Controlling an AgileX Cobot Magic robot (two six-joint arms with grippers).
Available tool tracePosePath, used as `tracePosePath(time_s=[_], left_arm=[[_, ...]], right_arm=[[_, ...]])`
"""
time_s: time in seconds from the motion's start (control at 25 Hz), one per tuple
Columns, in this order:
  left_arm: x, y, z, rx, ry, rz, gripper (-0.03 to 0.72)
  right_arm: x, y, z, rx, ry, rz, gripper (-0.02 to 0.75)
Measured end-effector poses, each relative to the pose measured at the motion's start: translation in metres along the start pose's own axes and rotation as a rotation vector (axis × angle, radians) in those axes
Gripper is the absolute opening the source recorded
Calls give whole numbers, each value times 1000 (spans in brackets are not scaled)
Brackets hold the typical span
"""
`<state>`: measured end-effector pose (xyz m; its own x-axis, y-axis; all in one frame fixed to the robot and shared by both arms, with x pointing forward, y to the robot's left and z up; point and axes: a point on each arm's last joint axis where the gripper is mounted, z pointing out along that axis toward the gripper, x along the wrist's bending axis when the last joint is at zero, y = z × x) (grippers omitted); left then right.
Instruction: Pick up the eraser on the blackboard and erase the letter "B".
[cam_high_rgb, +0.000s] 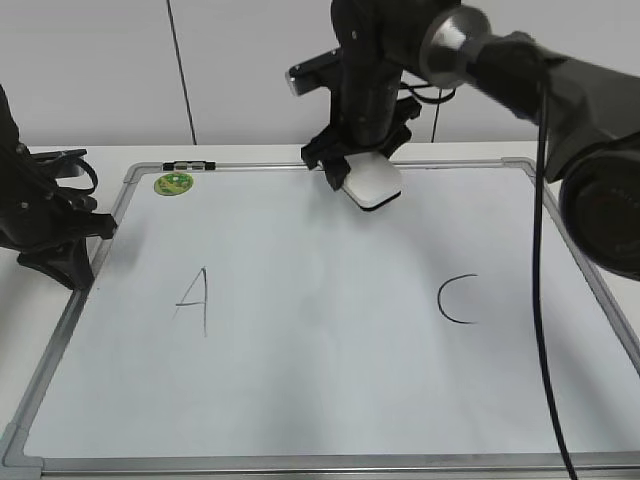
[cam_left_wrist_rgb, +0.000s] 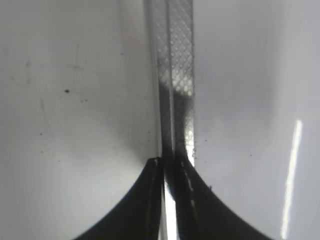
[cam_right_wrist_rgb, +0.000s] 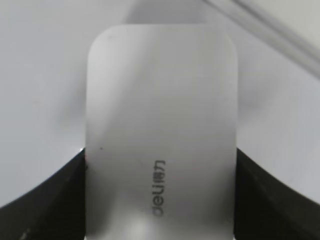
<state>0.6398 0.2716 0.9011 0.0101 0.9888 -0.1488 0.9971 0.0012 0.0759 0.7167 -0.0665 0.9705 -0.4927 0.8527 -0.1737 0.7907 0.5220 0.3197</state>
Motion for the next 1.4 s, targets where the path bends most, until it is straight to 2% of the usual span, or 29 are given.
tracePosePath(time_s=[0.24, 0.52, 0.68, 0.92, 1.08, 1.12, 1.4], left_arm=[[0, 0, 0, 0, 2, 1, 45], [0, 0, 0, 0, 3, 2, 45], [0, 0, 0, 0, 3, 2, 45], [0, 0, 0, 0, 3, 2, 45], [0, 0, 0, 0, 4, 4, 45], [0, 0, 0, 0, 4, 4, 45], [0, 0, 0, 0, 4, 4, 46]], right_arm=[[-7, 3, -43, -59, -9, -4, 539], [-10, -19, -51, 26, -8, -22, 539], [-25, -36, -55, 78, -12, -1, 539], [-69, -86, -67, 168, -15, 120, 538], [-84, -121, -70, 148, -30, 208, 538], [-89, -139, -66, 139, -33, 255, 538], [-112, -205, -43, 148, -35, 438, 538]])
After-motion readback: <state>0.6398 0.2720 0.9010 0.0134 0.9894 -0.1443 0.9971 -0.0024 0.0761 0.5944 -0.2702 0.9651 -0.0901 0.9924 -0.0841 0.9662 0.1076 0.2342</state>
